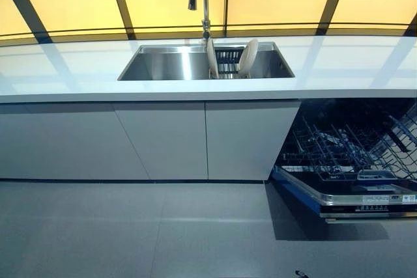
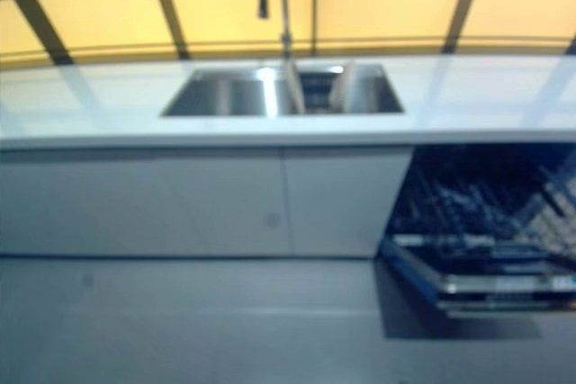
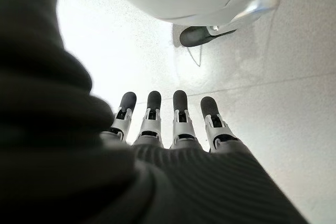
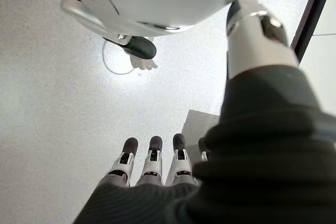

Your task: Take plates into dishwasher

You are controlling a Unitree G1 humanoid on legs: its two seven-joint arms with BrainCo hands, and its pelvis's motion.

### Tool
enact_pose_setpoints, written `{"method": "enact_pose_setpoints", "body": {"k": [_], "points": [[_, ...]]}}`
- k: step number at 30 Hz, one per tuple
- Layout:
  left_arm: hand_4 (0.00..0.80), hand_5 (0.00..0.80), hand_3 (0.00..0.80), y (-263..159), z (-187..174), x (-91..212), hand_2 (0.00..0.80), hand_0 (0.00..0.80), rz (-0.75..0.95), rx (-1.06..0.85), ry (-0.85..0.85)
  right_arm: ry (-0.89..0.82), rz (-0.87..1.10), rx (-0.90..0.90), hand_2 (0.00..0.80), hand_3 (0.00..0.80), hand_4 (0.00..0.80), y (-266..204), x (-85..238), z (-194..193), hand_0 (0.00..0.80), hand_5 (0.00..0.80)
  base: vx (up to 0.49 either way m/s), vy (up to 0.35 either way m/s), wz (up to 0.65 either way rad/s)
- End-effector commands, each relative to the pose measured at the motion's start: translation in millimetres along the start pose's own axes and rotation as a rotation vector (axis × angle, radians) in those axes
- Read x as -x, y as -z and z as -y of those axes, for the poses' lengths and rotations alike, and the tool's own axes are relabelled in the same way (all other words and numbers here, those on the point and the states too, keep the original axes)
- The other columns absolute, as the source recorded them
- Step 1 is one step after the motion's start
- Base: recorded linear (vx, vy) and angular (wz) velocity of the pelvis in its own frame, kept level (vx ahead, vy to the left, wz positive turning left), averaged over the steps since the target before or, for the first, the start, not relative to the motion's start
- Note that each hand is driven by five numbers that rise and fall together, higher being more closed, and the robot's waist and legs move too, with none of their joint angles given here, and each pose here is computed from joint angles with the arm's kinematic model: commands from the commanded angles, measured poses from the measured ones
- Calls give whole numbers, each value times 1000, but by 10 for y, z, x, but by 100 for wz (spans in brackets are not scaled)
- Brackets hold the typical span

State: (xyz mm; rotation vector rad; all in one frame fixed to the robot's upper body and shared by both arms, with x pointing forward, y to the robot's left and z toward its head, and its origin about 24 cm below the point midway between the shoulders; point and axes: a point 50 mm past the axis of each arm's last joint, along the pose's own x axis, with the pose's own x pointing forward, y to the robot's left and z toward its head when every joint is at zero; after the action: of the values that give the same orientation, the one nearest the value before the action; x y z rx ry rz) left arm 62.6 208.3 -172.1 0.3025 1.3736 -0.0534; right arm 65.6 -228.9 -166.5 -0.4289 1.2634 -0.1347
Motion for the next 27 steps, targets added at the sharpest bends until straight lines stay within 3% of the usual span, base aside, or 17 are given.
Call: {"method": "enact_pose_setpoints", "body": {"k": [1, 27], "points": [[0, 0, 0, -249, -54, -15, 0, 0, 53, 26, -26, -7, 70, 47, 0, 0, 0, -243, -30, 0, 0, 0, 0, 0, 0], [0, 0, 0, -295, -72, -17, 0, 0, 47, -7, -22, 0, 92, 72, 0, 0, 0, -348, -40, 22, 0, 0, -6, -3, 1]]}}
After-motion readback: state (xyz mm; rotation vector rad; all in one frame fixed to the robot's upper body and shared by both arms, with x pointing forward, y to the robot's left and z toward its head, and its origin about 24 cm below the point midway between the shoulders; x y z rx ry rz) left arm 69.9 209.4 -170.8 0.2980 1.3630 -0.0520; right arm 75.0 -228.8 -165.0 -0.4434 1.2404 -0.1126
